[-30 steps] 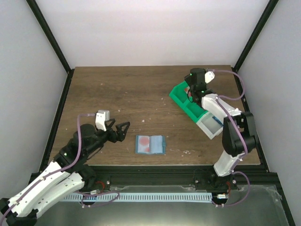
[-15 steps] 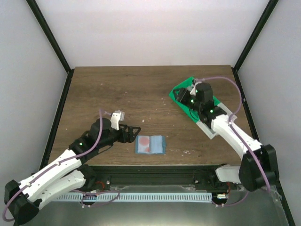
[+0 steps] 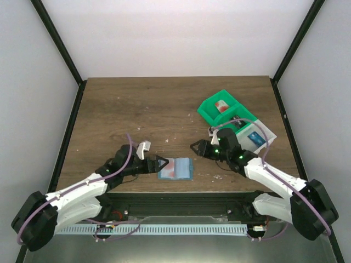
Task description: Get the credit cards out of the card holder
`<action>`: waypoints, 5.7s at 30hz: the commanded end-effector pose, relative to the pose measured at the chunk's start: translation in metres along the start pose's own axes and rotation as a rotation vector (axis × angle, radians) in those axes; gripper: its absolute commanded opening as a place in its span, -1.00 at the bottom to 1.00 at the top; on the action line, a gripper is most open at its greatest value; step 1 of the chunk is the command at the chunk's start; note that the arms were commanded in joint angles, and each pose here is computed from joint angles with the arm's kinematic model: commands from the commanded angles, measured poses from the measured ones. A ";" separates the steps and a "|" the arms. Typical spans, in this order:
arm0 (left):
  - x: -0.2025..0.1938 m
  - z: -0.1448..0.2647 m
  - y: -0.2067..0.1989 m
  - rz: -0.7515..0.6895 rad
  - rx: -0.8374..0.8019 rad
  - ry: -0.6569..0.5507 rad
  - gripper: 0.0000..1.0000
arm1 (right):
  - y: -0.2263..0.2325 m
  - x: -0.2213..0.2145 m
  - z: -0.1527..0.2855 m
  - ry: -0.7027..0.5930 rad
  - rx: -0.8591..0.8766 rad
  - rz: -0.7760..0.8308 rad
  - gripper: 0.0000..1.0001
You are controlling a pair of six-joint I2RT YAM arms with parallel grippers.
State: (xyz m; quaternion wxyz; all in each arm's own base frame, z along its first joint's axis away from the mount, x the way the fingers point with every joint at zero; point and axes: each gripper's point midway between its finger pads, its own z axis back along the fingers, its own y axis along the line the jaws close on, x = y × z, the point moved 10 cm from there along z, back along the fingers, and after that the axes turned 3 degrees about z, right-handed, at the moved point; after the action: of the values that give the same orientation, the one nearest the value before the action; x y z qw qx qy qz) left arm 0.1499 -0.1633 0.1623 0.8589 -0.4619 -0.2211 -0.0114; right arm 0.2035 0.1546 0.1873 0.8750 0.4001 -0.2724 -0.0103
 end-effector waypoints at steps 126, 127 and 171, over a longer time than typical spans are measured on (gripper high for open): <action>-0.010 -0.040 0.033 0.153 -0.188 0.062 0.98 | -0.015 -0.119 -0.102 0.388 -0.045 -0.025 -0.99; -0.010 -0.040 0.031 0.151 -0.195 0.059 0.98 | -0.015 -0.119 -0.102 0.389 -0.045 -0.025 -0.99; -0.013 -0.031 0.034 0.195 -0.073 -0.025 0.99 | -0.003 -0.109 -0.102 0.295 -0.037 0.014 -0.99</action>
State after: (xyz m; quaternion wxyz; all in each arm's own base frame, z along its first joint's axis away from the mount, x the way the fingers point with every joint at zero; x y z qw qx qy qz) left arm 0.1532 -0.1685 0.1136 0.8360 -0.5149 -0.1723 0.0787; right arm 0.1642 0.2499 0.0881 0.9065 0.3931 -0.1455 0.0505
